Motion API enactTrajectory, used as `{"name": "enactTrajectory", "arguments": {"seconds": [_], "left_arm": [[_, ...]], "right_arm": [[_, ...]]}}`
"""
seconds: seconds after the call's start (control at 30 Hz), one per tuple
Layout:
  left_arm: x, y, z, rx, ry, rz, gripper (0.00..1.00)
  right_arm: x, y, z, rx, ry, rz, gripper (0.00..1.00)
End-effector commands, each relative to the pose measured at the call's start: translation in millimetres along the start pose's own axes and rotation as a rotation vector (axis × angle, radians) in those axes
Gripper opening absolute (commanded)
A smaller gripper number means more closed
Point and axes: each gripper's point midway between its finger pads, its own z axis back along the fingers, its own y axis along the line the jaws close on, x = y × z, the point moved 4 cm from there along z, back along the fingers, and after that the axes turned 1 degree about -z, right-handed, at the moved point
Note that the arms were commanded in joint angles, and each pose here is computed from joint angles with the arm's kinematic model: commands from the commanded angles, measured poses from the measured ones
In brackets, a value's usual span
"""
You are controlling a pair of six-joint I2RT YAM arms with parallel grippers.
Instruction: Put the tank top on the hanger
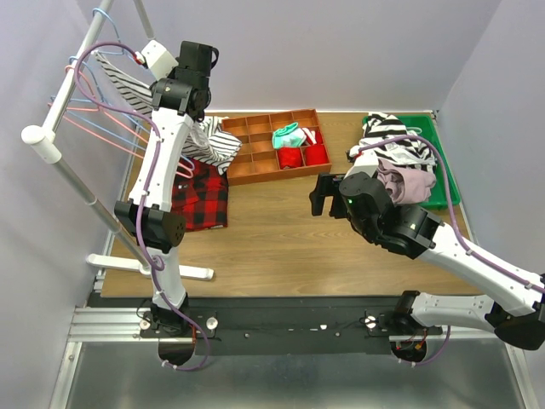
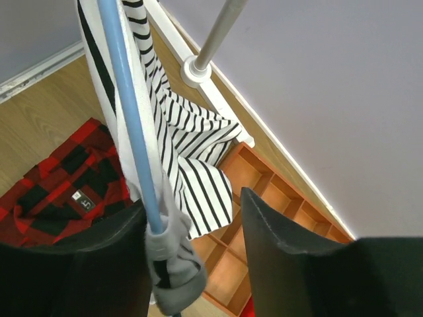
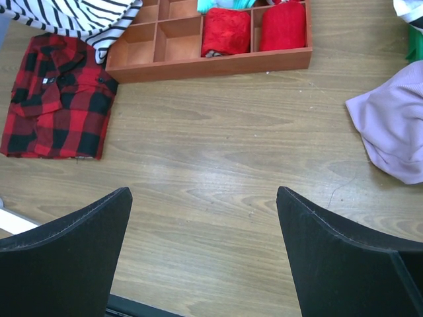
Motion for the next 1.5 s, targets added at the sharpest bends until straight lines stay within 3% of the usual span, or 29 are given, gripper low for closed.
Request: {"name": "enactTrajectory", "arguments": {"seconds": [0.0, 0.1, 0.17, 1.47], "left_arm": [[17, 3, 16, -0.025, -0.034, 0.016, 0.74], [18, 2, 23, -0.037, -0.044, 0.003, 0.94], [18, 1, 27, -0.046, -0.049, -0.003, 0.99], [-3, 29, 86, 0.032, -0.137, -0.043, 0.99]], "right_arm": [[0, 4, 1, 0.027, -0.010, -0.018, 0.98], [0, 5, 1, 0.034, -0.009, -0.016, 0.98], [0, 5, 1, 0.036, -0.010, -0.016, 0.98], [-8, 6, 3, 0.081, -0.006, -0.015, 0.98]]}}
